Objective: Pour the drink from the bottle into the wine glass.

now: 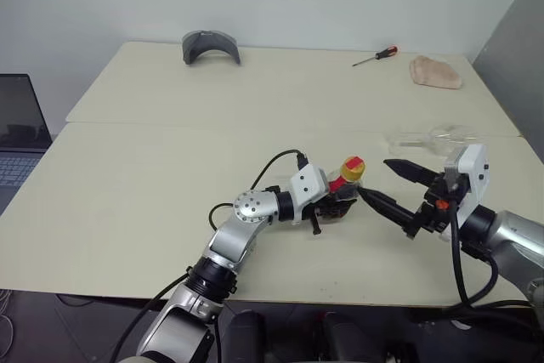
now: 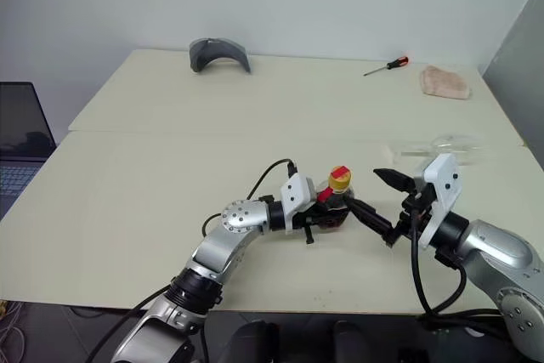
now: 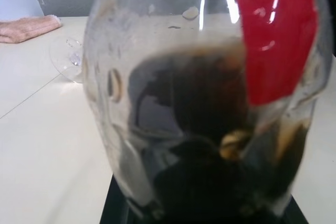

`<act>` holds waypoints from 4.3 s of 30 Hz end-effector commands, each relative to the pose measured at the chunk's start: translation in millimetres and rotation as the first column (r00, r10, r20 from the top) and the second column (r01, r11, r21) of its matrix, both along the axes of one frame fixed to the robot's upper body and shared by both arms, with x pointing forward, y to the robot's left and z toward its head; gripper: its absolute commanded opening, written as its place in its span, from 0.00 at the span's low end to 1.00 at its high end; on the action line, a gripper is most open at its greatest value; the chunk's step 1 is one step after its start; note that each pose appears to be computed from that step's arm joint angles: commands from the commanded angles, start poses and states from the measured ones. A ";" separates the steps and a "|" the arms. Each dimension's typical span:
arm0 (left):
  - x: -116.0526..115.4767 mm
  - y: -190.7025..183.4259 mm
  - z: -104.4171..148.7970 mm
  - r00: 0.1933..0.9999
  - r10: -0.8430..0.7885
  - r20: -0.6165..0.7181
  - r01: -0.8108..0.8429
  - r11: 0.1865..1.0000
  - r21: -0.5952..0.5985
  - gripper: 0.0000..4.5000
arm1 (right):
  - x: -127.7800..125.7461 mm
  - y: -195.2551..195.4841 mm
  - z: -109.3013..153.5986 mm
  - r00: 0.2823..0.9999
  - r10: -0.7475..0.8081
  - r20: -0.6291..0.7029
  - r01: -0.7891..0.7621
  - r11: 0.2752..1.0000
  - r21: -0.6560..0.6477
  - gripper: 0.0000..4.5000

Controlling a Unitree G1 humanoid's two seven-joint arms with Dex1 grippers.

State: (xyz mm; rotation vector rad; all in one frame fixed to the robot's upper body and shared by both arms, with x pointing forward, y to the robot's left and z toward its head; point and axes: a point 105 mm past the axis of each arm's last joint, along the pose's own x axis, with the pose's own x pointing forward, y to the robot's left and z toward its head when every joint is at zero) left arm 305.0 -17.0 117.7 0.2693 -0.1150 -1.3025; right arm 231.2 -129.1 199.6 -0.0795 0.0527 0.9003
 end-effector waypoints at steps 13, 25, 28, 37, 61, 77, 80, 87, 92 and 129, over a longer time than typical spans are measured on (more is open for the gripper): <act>-1.4 0.1 12.9 0.998 -0.016 0.054 0.018 0.999 -0.027 0.20 | 47.6 9.0 26.5 0.966 -0.173 0.191 0.163 0.984 0.068 1.00; -1.2 0.4 11.7 0.998 -0.025 0.052 0.026 0.999 -0.023 0.19 | 10.9 -20.8 5.8 0.992 -0.117 0.035 0.115 0.991 0.066 1.00; -1.1 0.1 11.8 0.998 -0.027 0.053 0.028 0.999 -0.023 0.19 | 0.5 -22.6 -1.0 0.997 -0.078 -0.016 0.078 0.997 0.015 1.00; -1.4 0.1 11.1 0.998 -0.029 0.054 0.030 0.999 -0.021 0.19 | 7.8 -2.7 16.7 0.999 -0.047 0.023 0.045 0.997 0.065 1.00; -2.3 -2.4 11.5 0.998 -0.025 0.055 0.027 0.999 -0.026 0.19 | 25.9 16.3 11.9 0.996 -0.060 0.072 0.052 0.993 0.103 0.79; -3.2 -0.4 11.2 0.998 -0.024 0.054 0.025 0.999 -0.022 0.19 | 29.0 18.1 35.5 0.995 -0.089 0.042 0.069 0.936 0.344 0.27; -3.9 -0.4 11.0 0.998 -0.026 0.053 0.027 0.999 -0.022 0.19 | 28.4 19.3 40.9 0.996 -0.084 0.011 0.072 0.908 0.412 0.27; -4.4 -0.1 11.1 0.998 -0.026 0.053 0.027 0.999 -0.020 0.19 | 36.2 7.3 31.2 0.972 -0.209 0.109 0.182 0.960 0.212 0.26; -4.1 0.7 12.3 0.998 -0.023 0.055 0.024 0.999 -0.024 0.19 | 43.7 -29.8 5.1 0.922 -0.332 0.198 0.336 0.942 0.014 0.26; 37.3 47.2 29.7 0.948 0.308 0.084 -0.296 0.946 -0.134 0.19 | 13.7 -88.3 -90.5 0.922 -0.386 0.011 0.383 0.913 -0.141 1.00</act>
